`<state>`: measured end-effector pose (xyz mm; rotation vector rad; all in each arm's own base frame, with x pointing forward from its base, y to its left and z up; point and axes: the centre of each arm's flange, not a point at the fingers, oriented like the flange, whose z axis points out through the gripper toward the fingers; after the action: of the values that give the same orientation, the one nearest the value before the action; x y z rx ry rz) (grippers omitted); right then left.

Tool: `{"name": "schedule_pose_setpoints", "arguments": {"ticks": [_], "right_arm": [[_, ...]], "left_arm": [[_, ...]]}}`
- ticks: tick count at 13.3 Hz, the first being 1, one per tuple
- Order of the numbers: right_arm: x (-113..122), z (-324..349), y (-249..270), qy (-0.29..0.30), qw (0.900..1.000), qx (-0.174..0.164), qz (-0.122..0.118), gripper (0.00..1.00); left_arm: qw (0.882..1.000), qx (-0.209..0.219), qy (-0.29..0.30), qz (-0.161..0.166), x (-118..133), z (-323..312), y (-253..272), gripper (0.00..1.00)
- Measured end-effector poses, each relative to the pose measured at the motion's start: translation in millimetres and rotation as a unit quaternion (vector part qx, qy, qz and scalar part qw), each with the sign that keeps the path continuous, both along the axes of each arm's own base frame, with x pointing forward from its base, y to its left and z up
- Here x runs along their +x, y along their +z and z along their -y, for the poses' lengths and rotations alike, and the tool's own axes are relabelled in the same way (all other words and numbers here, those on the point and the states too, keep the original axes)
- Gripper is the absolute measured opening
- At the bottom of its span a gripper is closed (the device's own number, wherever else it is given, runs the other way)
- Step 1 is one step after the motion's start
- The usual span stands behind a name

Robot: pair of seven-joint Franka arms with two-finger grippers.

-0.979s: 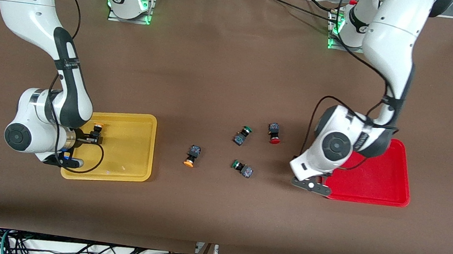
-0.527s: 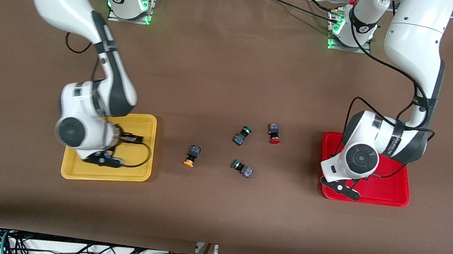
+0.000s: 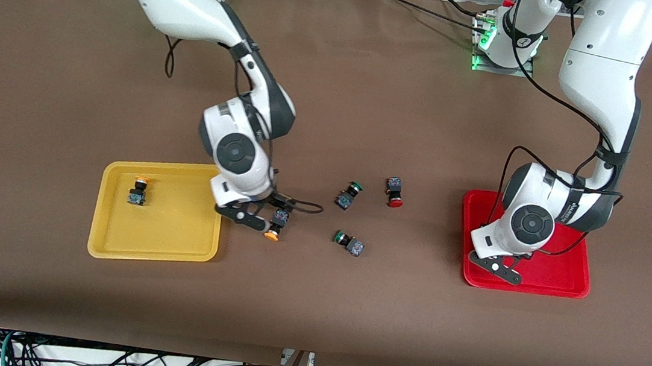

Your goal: Place red and yellow buttons in trays

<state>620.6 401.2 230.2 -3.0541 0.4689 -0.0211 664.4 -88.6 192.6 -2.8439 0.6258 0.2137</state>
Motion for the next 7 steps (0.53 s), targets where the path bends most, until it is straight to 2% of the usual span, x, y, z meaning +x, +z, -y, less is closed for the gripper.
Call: {"name": "schedule_pose_setpoints", "arguments": {"ticks": [2,4,5,6,7], "right_arm": [[0,-10,-13,-0.002,1.0,0.014,0.024,1.0],[4,-9,-23,-0.004,0.999,0.023,0.042,1.0],[5,-8,-27,-0.005,0.999,0.023,0.045,0.98],[6,-7,-31,-0.006,0.999,0.022,0.045,0.96],[6,-6,-34,-0.005,0.999,0.021,0.046,0.96]], "left_arm": [[1.0,-0.002,-0.001,0.002,0,2,2,0.65],[1.0,-0.014,0.005,0.008,2,7,11,0.86],[0.999,-0.039,0.019,0.013,2,18,21,0.96],[0.996,-0.073,0.043,0.017,2,33,35,1.0],[0.992,-0.107,0.069,0.019,0,49,50,1.0]]}}
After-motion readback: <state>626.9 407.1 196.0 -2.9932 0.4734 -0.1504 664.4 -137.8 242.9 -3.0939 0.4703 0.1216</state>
